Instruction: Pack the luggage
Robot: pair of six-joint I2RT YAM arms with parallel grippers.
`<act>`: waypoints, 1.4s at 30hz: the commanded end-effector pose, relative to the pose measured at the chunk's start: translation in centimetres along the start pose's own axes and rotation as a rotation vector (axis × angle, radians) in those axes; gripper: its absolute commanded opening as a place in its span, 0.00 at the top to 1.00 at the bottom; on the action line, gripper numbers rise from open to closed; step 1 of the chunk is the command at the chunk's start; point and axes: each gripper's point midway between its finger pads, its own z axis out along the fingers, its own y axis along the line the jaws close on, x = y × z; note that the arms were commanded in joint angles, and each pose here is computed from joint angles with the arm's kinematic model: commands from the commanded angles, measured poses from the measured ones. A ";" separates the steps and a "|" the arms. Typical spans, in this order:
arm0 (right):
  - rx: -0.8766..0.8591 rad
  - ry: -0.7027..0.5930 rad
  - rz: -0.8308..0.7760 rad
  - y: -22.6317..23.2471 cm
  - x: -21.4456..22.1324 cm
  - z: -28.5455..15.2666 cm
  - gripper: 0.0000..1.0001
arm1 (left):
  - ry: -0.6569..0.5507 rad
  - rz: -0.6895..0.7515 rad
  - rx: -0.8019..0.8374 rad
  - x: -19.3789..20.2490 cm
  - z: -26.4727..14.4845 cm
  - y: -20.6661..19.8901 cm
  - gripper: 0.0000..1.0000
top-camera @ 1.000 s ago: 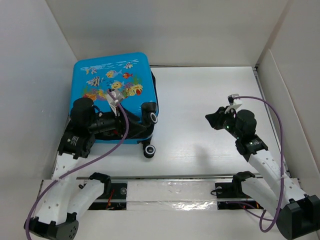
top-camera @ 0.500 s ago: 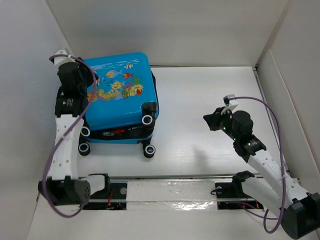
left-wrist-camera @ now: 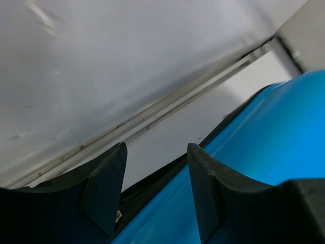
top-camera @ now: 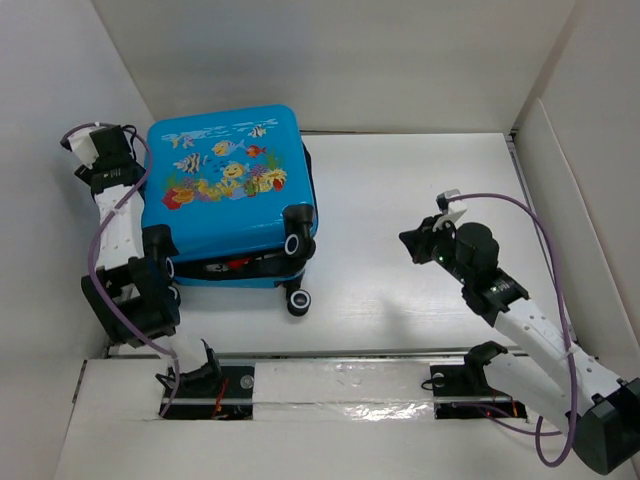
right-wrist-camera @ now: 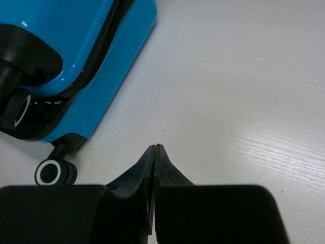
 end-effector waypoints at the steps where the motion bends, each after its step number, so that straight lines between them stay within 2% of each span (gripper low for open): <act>1: 0.002 -0.068 -0.029 0.8 -2.6 0.0 0.97 | 0.030 0.028 -0.077 1.3 1.9 1.5 0.52; 6: 0.009 -0.060 -0.030 0.8 -2.5 0.2 0.97 | 0.137 0.071 -0.127 5.7 4.5 2.8 0.53; 10: 0.014 -0.061 -0.033 0.9 -2.5 0.1 0.97 | 0.244 0.032 -0.082 10.5 5.4 2.6 0.53; 11: 0.020 -0.068 -0.031 0.8 -2.7 0.0 0.97 | 0.288 0.007 -0.028 12.0 5.1 1.8 0.54; 12: 0.021 -0.069 -0.030 0.8 -2.7 -0.1 0.97 | 0.325 -0.006 -0.001 14.5 5.0 1.8 0.54; 14: 0.091 -0.090 -0.025 -0.4 -3.1 -0.3 0.97 | 0.368 -0.074 0.088 16.8 3.5 0.0 0.57; 15: 0.104 -0.101 -0.022 -0.7 -3.2 -0.7 0.97 | 0.390 -0.068 0.138 19.2 2.5 -1.0 0.57; 19: 0.140 -0.132 -0.010 -1.6 -3.7 -1.2 0.98 | 0.408 -0.126 0.271 22.1 -2.3 -4.4 0.57; 21: 0.167 -0.126 0.000 -2.3 -3.6 -1.2 0.97 | 0.422 -0.138 0.302 24.2 -4.1 -4.4 0.57; 24: 0.198 -0.123 0.014 -3.3 -3.6 -1.0 0.96 | 0.401 -0.164 0.391 25.3 -7.6 -5.3 0.57; 29: 0.250 -0.092 0.035 -4.7 -3.0 -1.3 0.86 | 0.386 -0.101 0.522 27.6 -13.7 -6.8 0.57; 31: 0.286 -0.109 0.043 -5.7 -3.3 -1.8 0.78 | 0.398 -0.098 0.563 28.7 -15.9 -6.4 0.57; 36: 0.327 -0.138 0.060 -6.8 -3.9 -2.8 0.70 | 0.470 -0.063 0.640 33.2 -20.4 -4.3 0.57; 38: 0.336 -0.154 0.065 -6.9 -4.4 -3.4 0.69 | 0.446 -0.112 0.686 32.5 -21.8 -4.1 0.56; 39: 0.342 -0.172 0.066 -6.8 -4.9 -4.0 0.66 | 0.447 -0.111 0.693 32.8 -22.3 -3.6 0.56; 40: 0.344 -0.189 0.066 -6.7 -5.4 -4.3 0.59 | 0.437 -0.143 0.750 31.8 -23.9 -3.9 0.56; 42: 0.356 -0.202 0.069 -6.7 -5.9 -5.0 0.54 | 0.372 -0.166 0.759 29.7 -24.5 -4.0 0.55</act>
